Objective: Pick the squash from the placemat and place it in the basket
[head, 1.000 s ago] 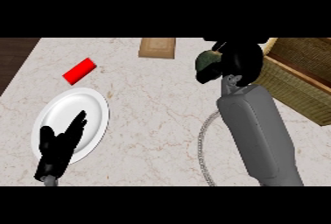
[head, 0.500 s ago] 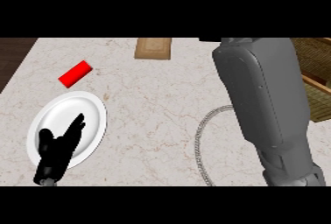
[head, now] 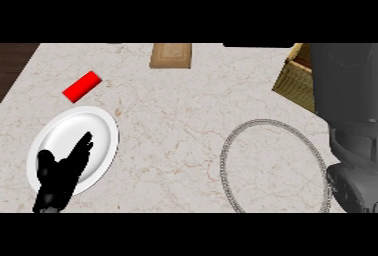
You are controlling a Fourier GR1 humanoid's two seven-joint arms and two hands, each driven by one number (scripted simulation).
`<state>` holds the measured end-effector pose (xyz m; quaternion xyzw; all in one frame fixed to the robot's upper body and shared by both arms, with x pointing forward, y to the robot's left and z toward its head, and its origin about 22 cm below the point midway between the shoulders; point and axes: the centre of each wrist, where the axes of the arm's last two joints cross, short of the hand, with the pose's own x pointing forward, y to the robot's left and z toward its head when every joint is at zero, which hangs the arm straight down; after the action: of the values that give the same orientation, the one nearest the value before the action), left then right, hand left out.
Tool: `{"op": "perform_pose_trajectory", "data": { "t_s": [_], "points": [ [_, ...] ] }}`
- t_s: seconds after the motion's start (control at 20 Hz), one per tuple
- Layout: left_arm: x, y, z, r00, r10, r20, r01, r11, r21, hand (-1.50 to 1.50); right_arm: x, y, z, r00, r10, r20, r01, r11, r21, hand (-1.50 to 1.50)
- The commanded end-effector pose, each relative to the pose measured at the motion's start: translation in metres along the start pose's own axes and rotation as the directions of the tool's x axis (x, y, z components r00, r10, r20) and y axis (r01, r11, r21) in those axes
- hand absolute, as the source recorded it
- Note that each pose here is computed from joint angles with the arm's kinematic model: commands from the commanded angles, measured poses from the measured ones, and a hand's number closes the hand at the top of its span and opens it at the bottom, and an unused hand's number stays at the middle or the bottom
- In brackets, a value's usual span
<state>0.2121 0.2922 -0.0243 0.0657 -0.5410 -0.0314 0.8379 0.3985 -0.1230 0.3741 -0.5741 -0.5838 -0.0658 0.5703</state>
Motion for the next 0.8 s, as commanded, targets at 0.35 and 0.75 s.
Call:
{"op": "perform_pose_trajectory", "data": {
  "t_s": [0.35, 0.75],
  "points": [
    [-0.024, 0.007, 0.007, 0.993, 0.010, -0.115, -0.010, 1.000, 0.006, 0.00, -0.028, -0.007, -0.079, 0.983, 0.080, -0.168, -0.087, 0.996, -0.037, 1.50],
    [-0.033, 0.010, 0.002, 0.992, 0.006, -0.124, -0.006, 1.000, 0.002, 0.00, -0.070, 0.000, -0.112, 0.983, 0.026, -0.184, -0.033, 0.999, -0.031, 1.50]
  ]
}}
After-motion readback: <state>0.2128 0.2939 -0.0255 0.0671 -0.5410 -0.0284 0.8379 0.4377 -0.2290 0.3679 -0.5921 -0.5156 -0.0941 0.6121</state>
